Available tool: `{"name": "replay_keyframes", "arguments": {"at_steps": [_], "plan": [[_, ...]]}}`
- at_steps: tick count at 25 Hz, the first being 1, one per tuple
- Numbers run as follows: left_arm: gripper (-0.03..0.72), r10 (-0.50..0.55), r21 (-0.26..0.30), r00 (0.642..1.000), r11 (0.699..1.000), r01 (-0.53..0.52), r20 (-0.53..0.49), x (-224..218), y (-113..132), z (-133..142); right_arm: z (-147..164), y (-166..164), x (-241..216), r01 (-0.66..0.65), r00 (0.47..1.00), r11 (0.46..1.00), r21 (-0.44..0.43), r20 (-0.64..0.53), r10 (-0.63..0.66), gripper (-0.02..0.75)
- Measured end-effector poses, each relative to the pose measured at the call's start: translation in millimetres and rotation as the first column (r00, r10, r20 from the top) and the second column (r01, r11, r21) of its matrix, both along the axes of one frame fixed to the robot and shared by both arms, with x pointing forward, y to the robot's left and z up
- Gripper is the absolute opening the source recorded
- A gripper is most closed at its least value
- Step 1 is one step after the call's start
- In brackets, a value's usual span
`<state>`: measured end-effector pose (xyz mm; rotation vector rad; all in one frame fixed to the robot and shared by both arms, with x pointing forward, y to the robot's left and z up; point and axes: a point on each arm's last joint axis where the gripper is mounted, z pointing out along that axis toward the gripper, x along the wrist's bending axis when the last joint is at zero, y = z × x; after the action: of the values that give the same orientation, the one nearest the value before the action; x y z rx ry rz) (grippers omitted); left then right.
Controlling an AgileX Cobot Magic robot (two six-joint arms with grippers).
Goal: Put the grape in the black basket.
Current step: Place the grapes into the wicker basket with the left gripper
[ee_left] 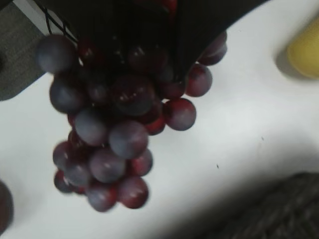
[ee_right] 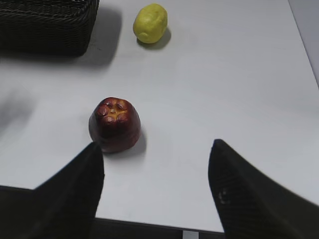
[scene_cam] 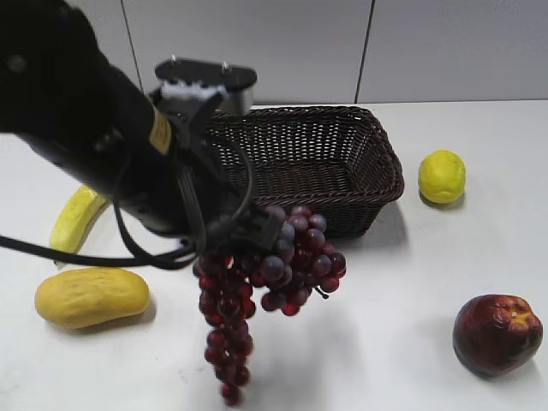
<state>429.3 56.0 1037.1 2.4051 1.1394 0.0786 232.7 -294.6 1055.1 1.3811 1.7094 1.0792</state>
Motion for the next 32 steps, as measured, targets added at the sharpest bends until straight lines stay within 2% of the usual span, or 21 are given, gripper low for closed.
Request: {"name": "replay_keyframes", "arguments": {"at_steps": [6,10,12,16,20,22,24,29,32], "plan": [[0.164,-0.033,-0.036,0.979,0.998,0.042,0.201,10,1,56,0,0,0,0.000,1.000,1.000,0.000,0.000,0.000,0.499],[0.162,-0.073,-0.009,0.926,0.997,0.083,0.370,21,0,88,0,0,0,0.000,1.000,1.000,0.000,0.000,0.000,0.499],[0.161,-0.087,0.008,0.883,0.996,0.094,0.460,27,0,102,0,0,0,0.000,1.000,1.000,0.000,0.000,0.000,0.499],[0.159,-0.128,0.051,0.760,0.991,0.125,0.637,40,-3,121,0,0,0,0.000,1.000,1.000,0.000,0.000,0.000,0.499],[0.156,-0.204,0.112,0.619,0.977,0.184,0.758,54,-17,120,0,0,0,0.000,1.000,1.000,0.000,0.000,0.000,0.499],[0.156,-0.247,0.155,0.578,0.966,0.205,0.778,64,-25,110,0,0,0,0.000,1.000,1.000,0.000,0.000,0.000,0.499],[0.156,-0.275,0.185,0.576,0.960,0.211,0.770,74,-31,96,0,0,0,0.000,1.000,1.000,0.000,-0.001,0.000,0.499],[0.153,-0.310,0.258,0.635,0.950,0.176,0.708,107,-33,53,0,0,0,0.000,1.000,1.000,0.000,-0.001,0.000,0.499],[0.153,-0.314,0.285,0.659,0.946,0.155,0.684,123,-28,34,0,0,0,0.000,1.000,1.000,0.000,-0.001,0.000,0.499]]}}
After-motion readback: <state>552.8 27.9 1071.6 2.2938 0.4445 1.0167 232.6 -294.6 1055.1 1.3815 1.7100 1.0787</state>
